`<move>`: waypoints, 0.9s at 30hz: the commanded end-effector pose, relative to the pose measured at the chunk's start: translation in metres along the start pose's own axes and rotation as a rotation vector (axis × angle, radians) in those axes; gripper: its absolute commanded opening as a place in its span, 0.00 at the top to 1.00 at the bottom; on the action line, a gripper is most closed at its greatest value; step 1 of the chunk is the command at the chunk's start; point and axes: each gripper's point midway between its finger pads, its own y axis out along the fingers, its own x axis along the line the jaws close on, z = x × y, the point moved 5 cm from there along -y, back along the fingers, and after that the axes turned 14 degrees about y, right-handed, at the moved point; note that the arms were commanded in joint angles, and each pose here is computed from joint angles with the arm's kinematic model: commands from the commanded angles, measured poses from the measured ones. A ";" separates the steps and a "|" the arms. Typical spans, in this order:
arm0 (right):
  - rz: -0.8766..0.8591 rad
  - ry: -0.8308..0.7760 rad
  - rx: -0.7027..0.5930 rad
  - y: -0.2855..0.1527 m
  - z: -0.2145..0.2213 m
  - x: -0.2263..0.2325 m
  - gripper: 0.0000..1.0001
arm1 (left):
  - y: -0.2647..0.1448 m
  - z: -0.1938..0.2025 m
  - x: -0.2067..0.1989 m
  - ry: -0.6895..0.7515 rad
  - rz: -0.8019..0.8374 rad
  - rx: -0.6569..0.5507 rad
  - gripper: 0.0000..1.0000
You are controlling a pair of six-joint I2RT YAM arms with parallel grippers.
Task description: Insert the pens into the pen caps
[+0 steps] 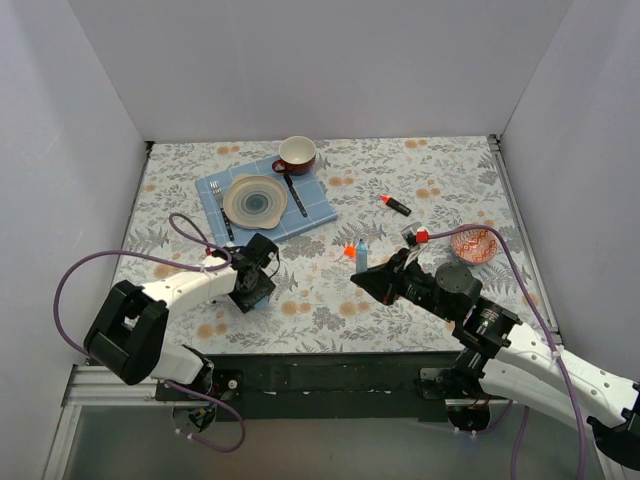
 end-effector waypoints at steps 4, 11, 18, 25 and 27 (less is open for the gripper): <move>-0.033 -0.038 -0.078 -0.007 -0.021 0.014 0.99 | -0.023 -0.018 -0.065 0.412 0.319 -0.086 0.92; -0.005 -0.066 -0.174 -0.028 -0.037 0.014 0.99 | -0.030 0.005 -0.110 1.020 0.542 -0.080 1.00; -0.008 -0.063 -0.249 -0.044 -0.049 0.018 0.99 | -0.007 0.028 -0.094 1.554 0.280 -0.109 1.00; 0.022 -0.074 -0.228 -0.047 -0.050 0.016 0.99 | 0.009 0.036 -0.082 1.729 0.211 -0.052 0.96; 0.021 -0.071 -0.233 -0.049 -0.050 0.017 0.99 | 0.011 0.036 -0.081 1.717 0.183 -0.042 0.80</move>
